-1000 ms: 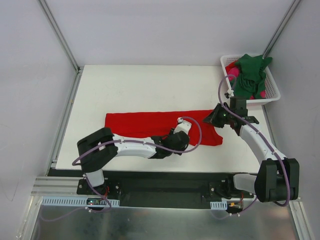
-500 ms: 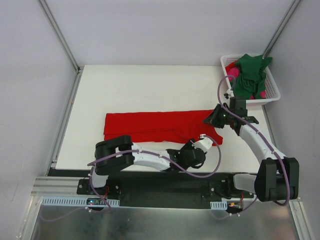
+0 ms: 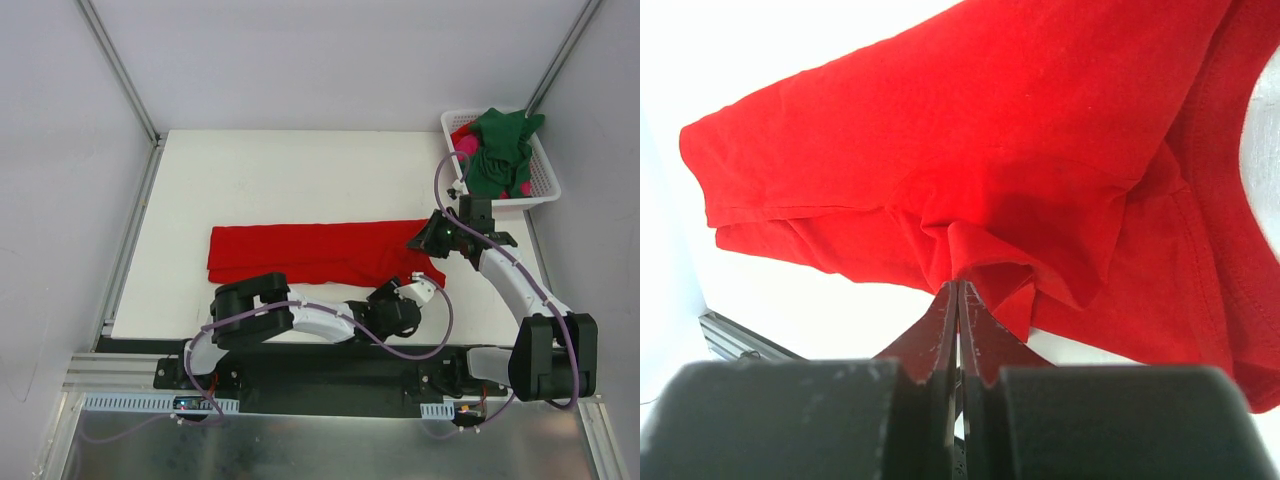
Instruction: Fold and stack the t-shirts
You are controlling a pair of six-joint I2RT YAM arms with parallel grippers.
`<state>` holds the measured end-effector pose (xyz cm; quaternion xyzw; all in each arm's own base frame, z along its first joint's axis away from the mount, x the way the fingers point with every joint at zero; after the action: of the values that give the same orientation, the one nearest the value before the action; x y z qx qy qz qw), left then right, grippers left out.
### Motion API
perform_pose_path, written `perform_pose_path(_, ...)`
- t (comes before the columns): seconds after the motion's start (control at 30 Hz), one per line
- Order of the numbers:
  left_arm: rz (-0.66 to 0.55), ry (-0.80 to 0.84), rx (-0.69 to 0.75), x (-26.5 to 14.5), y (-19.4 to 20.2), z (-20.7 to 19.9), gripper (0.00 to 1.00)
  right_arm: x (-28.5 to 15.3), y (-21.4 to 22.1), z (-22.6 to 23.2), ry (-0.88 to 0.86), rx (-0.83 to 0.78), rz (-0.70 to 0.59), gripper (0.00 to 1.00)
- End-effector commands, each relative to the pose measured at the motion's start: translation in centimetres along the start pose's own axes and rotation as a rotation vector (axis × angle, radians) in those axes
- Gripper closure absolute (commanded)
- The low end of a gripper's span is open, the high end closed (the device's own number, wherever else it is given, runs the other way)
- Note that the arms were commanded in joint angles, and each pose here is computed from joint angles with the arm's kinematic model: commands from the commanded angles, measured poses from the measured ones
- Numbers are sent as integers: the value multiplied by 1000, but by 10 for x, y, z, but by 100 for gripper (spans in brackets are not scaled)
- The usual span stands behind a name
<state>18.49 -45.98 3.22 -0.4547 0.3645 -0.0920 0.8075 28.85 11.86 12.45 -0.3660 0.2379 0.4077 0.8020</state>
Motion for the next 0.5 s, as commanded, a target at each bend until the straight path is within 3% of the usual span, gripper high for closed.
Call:
perform_pose_path(0.0, -36, -23, 8, 3, -14, -3, 53, -7, -13, 12, -33, -33, -23, 99)
perform_pose_path(0.47, 9, -87, 34, 12, 8, 12, 52, -6, -12, 10, -31, -32, -16, 99)
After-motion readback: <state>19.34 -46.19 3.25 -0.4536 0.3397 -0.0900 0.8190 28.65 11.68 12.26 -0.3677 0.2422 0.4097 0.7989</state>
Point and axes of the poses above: each gripper's point midway between its finger pads, its own x axis out along the fingers, its own z axis along the line the jaws close on, y = z × x, the point moved 1 cm from there along -x, back along the fingers, and after that the axes turned 1 degree about x, right-handed, at the moved point
